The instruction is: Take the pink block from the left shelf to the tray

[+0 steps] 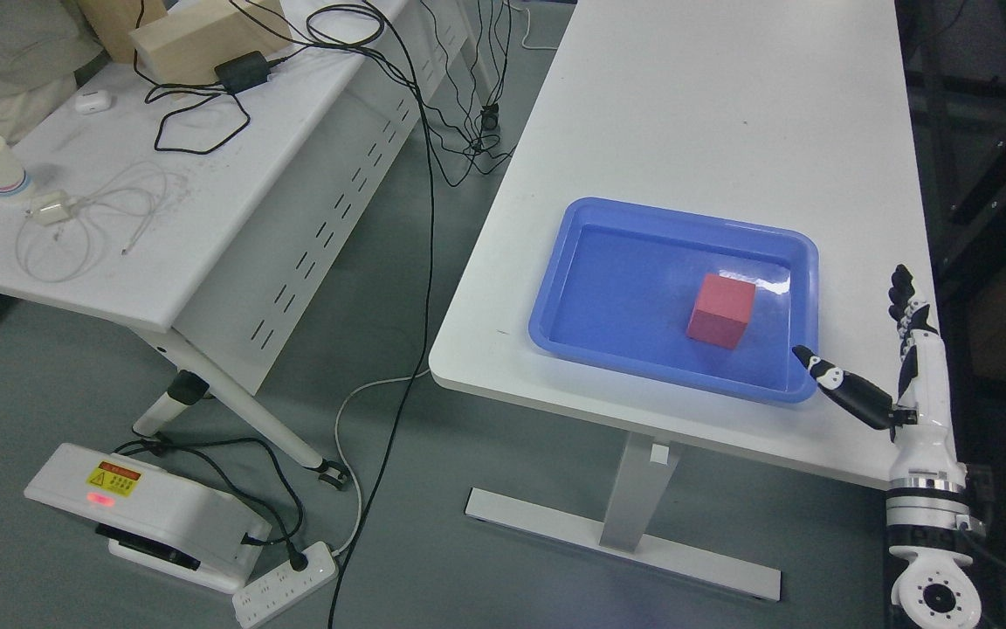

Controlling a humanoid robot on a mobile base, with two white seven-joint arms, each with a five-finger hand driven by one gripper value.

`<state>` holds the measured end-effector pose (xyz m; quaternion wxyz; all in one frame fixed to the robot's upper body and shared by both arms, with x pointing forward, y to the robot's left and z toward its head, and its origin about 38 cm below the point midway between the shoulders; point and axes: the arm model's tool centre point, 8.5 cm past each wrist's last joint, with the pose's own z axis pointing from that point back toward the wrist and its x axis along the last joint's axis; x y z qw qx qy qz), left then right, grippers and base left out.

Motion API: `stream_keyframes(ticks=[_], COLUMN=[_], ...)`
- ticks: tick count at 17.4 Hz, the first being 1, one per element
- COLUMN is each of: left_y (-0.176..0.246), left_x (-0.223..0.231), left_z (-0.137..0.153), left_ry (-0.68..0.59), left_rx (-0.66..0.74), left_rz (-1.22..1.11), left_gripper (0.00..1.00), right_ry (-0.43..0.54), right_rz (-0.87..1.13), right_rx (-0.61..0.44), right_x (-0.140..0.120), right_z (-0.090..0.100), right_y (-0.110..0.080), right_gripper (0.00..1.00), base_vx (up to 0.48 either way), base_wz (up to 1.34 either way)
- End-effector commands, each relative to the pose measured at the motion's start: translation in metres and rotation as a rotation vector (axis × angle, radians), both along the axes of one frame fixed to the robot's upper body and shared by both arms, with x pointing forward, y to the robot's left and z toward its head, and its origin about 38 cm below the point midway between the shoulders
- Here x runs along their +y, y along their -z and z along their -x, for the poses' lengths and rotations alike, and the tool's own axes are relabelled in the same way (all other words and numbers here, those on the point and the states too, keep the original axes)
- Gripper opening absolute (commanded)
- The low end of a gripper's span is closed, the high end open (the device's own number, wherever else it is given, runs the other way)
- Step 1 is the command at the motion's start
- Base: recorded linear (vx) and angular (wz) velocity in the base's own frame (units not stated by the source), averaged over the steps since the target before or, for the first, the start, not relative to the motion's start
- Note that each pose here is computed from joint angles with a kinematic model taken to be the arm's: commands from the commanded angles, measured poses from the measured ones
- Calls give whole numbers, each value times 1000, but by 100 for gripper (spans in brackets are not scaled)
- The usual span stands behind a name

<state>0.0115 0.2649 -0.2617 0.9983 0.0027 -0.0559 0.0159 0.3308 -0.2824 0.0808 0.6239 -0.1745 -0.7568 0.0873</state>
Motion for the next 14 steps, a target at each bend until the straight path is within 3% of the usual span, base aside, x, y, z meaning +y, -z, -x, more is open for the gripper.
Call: stream_keyframes(ticks=[1,14], left_y=[-2,-2], left_x=[11,11], left_z=[-22,-21], left_ry=[5,5], left_rx=[-42,-40], left_rz=[-18,-18], left_gripper=[100,100], right_ry=[7,9], right_rz=[13,14], right_rx=[-1,4], right_x=[-7,-8], right_z=[0,2], right_y=[-1,0], right_gripper=[100,100], base_vx=[-59,-19], base_wz=[-157,-118])
